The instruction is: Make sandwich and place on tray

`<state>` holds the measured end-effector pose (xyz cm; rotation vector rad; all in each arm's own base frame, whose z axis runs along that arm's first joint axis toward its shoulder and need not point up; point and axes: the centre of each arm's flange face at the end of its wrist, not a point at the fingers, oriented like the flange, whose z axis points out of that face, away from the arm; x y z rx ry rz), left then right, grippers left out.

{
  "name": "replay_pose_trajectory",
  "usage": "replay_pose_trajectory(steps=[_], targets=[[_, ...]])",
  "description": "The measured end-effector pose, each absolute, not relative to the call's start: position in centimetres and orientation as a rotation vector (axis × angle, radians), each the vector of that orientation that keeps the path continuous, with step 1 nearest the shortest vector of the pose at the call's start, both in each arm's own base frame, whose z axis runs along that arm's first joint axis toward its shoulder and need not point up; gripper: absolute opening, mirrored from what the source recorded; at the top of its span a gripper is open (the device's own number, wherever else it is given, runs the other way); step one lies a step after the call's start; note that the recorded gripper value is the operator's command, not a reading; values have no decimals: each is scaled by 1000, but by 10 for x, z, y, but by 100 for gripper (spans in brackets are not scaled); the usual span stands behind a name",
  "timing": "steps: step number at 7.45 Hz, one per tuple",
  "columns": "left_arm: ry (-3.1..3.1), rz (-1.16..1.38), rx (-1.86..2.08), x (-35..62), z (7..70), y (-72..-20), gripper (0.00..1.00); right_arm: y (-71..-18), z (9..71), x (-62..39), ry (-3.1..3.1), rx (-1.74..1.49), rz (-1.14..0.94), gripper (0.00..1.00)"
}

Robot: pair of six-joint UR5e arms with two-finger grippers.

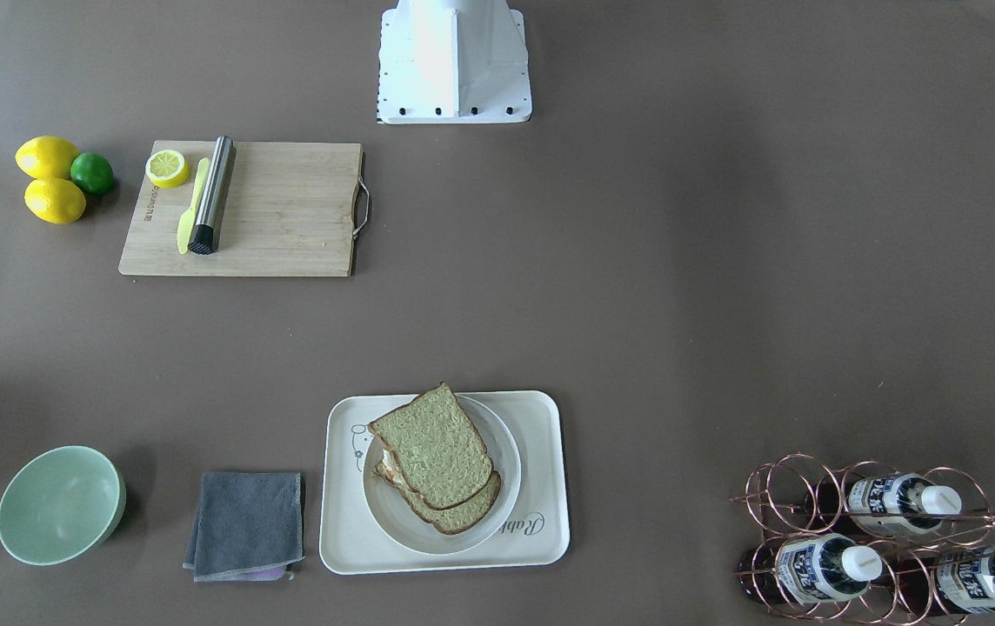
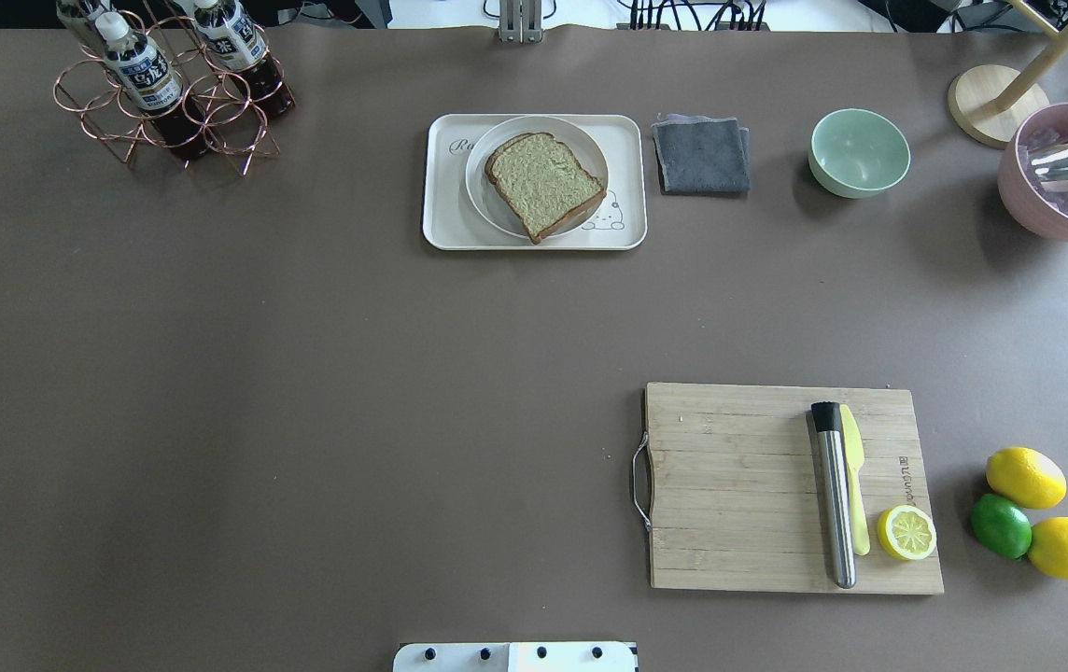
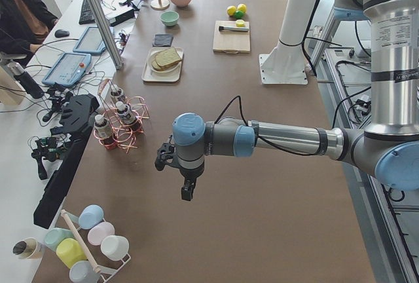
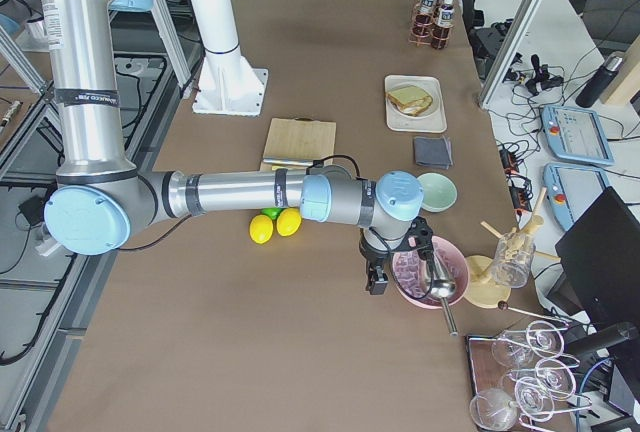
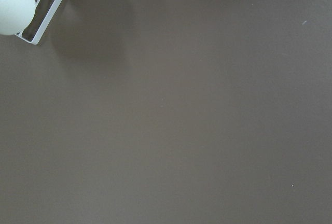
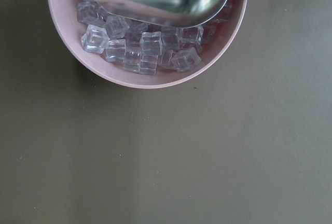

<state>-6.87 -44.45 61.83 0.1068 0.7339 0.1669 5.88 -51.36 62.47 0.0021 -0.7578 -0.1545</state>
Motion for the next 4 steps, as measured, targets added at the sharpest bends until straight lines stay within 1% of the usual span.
replay_pose_trajectory(steps=[4], targets=[[799,156,102,-67,620,-439,98,-514,624,58,-762,3,-155,100]])
